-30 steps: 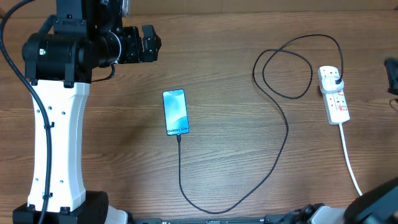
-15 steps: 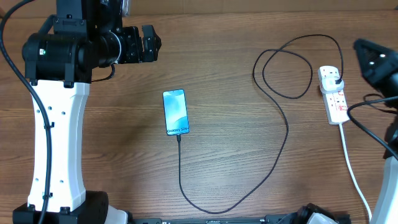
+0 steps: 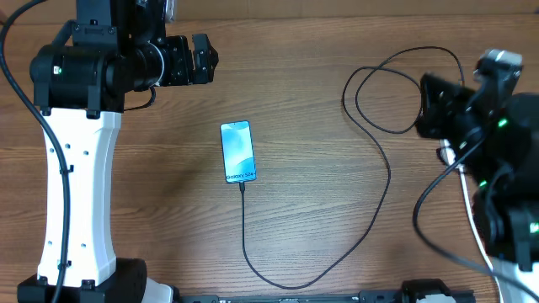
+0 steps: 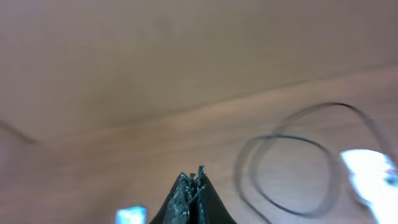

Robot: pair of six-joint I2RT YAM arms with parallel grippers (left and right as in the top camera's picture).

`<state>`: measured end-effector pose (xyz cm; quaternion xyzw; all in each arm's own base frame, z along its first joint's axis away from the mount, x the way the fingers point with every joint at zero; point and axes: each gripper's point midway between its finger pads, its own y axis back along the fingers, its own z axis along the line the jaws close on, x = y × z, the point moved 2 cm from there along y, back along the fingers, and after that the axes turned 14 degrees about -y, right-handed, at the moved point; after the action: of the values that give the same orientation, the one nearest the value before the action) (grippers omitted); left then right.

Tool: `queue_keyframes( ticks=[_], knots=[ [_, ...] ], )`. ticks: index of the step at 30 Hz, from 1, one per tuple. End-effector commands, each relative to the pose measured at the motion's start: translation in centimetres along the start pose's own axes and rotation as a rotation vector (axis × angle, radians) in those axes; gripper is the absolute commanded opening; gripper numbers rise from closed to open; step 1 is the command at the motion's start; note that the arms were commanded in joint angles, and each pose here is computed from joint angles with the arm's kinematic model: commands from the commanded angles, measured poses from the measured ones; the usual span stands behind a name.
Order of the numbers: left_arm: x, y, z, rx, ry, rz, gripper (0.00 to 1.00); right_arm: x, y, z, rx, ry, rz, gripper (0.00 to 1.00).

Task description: Plug charger to phone and switch on socket

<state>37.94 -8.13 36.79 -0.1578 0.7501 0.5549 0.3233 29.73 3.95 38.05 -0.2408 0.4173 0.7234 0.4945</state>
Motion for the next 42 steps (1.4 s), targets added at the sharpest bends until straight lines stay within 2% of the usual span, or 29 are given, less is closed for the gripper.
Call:
queue_keyframes(
  ticks=[1,6,11,14,18,19,20,28,42],
  knots=[
    [-0.3,0.4,-0.2,0.007,-0.016,-0.015,1.00,-1.2,1.7,-2.1,0.228,0.105,-0.122,0.04],
    [-0.3,0.4,-0.2,0.007,-0.016,-0.015,1.00,1.7,2.9,-1.6,0.203,0.171,-0.008,0.04],
    [-0.3,0.4,-0.2,0.007,-0.016,-0.015,1.00,4.2,5.0,0.5,0.035,0.284,0.102,0.05],
    [-0.3,0.4,-0.2,0.007,-0.016,-0.015,1.00,4.8,6.8,1.0,-0.031,0.278,0.113,0.11],
    [-0.3,0.4,-0.2,0.007,-0.016,-0.015,1.00,5.0,8.8,1.2,-0.081,0.269,0.100,0.29],
    [-0.3,0.4,-0.2,0.007,-0.016,-0.015,1.00,5.3,9.2,1.2,-0.088,0.266,0.110,0.35],
    [-0.3,0.4,-0.2,0.007,-0.016,-0.015,1.00,6.0,9.6,0.9,-0.092,0.267,0.139,1.00],
    [-0.3,0.4,-0.2,0.007,-0.016,-0.015,1.00,8.1,9.9,-0.8,-0.031,0.271,0.243,1.00],
    [-0.3,0.4,-0.2,0.007,-0.016,-0.015,1.00,8.9,10.1,-1.4,-0.009,0.272,0.280,1.00]
  ],
)
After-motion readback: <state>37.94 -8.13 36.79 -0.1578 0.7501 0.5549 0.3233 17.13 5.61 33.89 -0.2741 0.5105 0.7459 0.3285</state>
